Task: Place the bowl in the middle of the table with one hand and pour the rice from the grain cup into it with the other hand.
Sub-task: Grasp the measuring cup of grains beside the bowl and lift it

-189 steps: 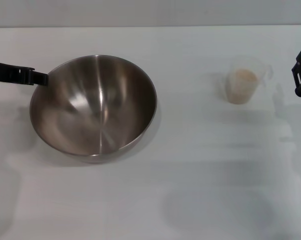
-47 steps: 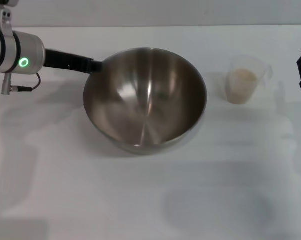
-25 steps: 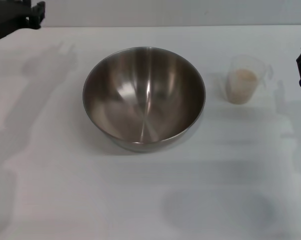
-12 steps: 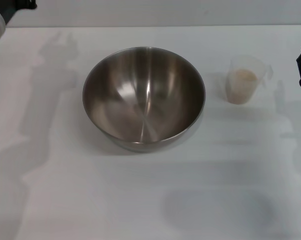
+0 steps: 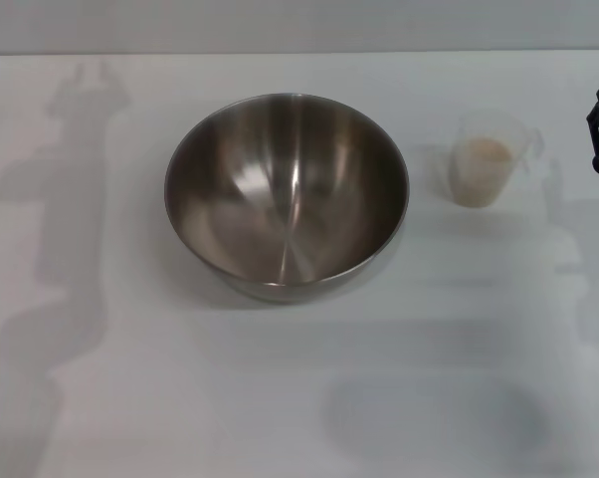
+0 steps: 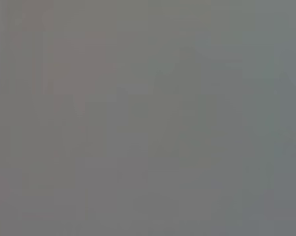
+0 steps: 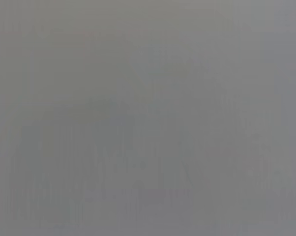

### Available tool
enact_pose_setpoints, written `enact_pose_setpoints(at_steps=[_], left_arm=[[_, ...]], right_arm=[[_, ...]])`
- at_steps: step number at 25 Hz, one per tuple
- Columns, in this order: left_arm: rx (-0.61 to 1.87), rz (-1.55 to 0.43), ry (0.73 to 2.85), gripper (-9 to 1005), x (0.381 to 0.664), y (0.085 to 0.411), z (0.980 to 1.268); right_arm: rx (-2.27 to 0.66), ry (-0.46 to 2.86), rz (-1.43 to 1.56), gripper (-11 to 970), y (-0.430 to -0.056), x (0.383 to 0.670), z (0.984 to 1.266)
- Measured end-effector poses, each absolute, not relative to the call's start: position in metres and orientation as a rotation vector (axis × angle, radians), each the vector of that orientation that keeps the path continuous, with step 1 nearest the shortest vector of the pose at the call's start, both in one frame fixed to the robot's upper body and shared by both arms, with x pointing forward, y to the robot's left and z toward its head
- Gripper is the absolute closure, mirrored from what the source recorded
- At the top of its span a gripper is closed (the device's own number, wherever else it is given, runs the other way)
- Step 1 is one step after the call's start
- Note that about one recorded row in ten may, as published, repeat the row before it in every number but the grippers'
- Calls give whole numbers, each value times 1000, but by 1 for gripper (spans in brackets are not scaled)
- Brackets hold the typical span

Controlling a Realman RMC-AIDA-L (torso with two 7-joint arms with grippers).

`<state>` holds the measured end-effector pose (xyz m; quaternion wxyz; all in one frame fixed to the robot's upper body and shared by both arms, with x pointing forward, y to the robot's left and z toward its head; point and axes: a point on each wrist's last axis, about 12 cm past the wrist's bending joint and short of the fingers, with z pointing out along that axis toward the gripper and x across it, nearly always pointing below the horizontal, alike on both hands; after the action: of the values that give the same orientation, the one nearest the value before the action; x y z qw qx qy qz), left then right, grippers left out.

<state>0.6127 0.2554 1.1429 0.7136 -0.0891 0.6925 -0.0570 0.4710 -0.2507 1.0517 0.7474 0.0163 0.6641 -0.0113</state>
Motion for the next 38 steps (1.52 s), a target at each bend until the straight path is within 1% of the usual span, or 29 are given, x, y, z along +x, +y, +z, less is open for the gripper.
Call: enact_pose_setpoints(at_steps=[1,5,10,11,12,13,16,17,18,21,22,23,27,32,35,38], left_arm=[[-286,-211,1537,710,611,259,1137],[-275,-246,1567,709,610,259,1129],[-338,-361,1575,709,607,256,1124],[-268,-353,1571,709,606,250,1125],[-268,-353,1571,709,606,250,1125],[-151,-313,1564,708,606,242,1128],[10,-235,1561,708,606,235,1127],[10,-235,1561,708,606,235,1127],[144,-158,1569,708,608,235,1123],[149,-131,1574,707,609,242,1120],[128,-126,1575,707,609,247,1119],[43,-145,1593,707,610,258,1117],[23,-162,1653,707,611,261,1112],[86,-126,1720,706,611,258,1103],[80,-114,1667,706,605,261,1097],[86,-116,1524,705,594,264,1094]], right_arm=[[35,1453,-26,382,-251,471,1052],[41,1461,-23,382,-252,472,1051],[40,1459,-22,382,-252,475,1051],[39,1458,-21,382,-251,475,1052],[39,1458,-21,382,-251,475,1052],[39,1457,-21,382,-251,476,1052],[39,1454,-22,382,-252,475,1052],[39,1454,-22,382,-252,475,1052],[40,1455,-22,382,-252,475,1052],[39,1454,-23,382,-252,475,1052],[39,1454,-23,382,-252,475,1052],[39,1455,-22,382,-252,475,1052],[38,1454,-21,382,-251,475,1053],[31,1451,-21,382,-250,476,1053],[31,1448,-21,382,-250,476,1054],[28,1445,-16,382,-249,478,1055]])
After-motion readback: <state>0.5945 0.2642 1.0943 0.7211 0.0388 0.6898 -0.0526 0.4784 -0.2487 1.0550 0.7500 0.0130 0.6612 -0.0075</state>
